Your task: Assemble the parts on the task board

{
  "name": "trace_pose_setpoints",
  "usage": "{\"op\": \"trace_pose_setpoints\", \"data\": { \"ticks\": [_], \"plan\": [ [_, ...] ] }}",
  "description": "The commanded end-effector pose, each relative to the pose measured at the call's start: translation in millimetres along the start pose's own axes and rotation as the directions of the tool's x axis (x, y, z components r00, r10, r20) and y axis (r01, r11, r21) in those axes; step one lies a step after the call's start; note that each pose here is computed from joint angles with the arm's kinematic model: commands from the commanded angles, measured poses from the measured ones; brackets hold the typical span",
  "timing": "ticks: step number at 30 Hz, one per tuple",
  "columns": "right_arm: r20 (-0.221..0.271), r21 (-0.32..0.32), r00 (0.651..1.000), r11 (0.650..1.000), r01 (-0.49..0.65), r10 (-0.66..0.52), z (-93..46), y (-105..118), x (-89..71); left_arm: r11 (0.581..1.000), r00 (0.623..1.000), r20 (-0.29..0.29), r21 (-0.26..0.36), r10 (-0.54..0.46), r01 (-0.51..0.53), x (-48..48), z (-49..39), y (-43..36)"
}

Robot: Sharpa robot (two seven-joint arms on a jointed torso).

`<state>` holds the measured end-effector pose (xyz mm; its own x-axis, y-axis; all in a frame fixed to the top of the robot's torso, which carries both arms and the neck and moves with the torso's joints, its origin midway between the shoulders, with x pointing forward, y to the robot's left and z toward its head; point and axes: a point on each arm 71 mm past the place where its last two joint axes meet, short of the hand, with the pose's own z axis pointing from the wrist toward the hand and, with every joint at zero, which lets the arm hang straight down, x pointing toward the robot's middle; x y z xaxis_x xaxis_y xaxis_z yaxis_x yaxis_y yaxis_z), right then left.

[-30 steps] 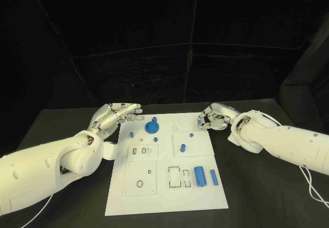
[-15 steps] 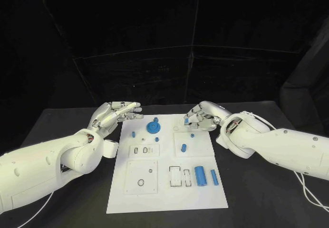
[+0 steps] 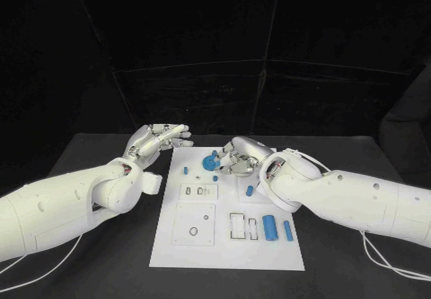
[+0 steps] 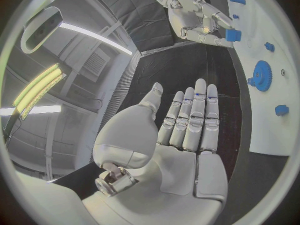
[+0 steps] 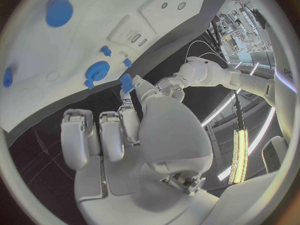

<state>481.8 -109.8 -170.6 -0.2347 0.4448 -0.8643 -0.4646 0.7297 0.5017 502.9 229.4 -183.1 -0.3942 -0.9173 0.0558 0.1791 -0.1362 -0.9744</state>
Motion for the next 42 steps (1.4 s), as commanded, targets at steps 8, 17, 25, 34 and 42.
{"op": "trace_pose_setpoints", "data": {
  "ticks": [8,17,25,34,42],
  "plan": [
    [-0.081,-0.008,0.993,0.996,0.085,-0.085,6.6,16,38.3,1.0,1.0,0.016,0.017,-0.012,0.011,-3.7,4.1,-0.2],
    [-0.134,-0.021,0.985,0.994,0.103,-0.105,7.6,22,63.1,1.0,1.0,0.026,0.019,-0.009,0.008,-6.1,5.6,0.5],
    [-0.157,-0.01,0.981,0.993,0.115,-0.115,9.0,19,69.8,1.0,1.0,0.021,0.018,-0.012,0.012,-4.3,6.3,0.9],
    [-0.172,-0.007,0.977,0.992,0.128,-0.127,10.1,18,73.1,1.0,1.0,0.018,0.016,-0.014,0.014,-3.3,6.8,1.3],
    [-0.183,-0.002,0.971,0.987,0.158,-0.155,9.6,16,73.8,1.0,1.0,0.018,0.013,-0.014,0.014,-3.7,6.9,1.6]
  ]
}}
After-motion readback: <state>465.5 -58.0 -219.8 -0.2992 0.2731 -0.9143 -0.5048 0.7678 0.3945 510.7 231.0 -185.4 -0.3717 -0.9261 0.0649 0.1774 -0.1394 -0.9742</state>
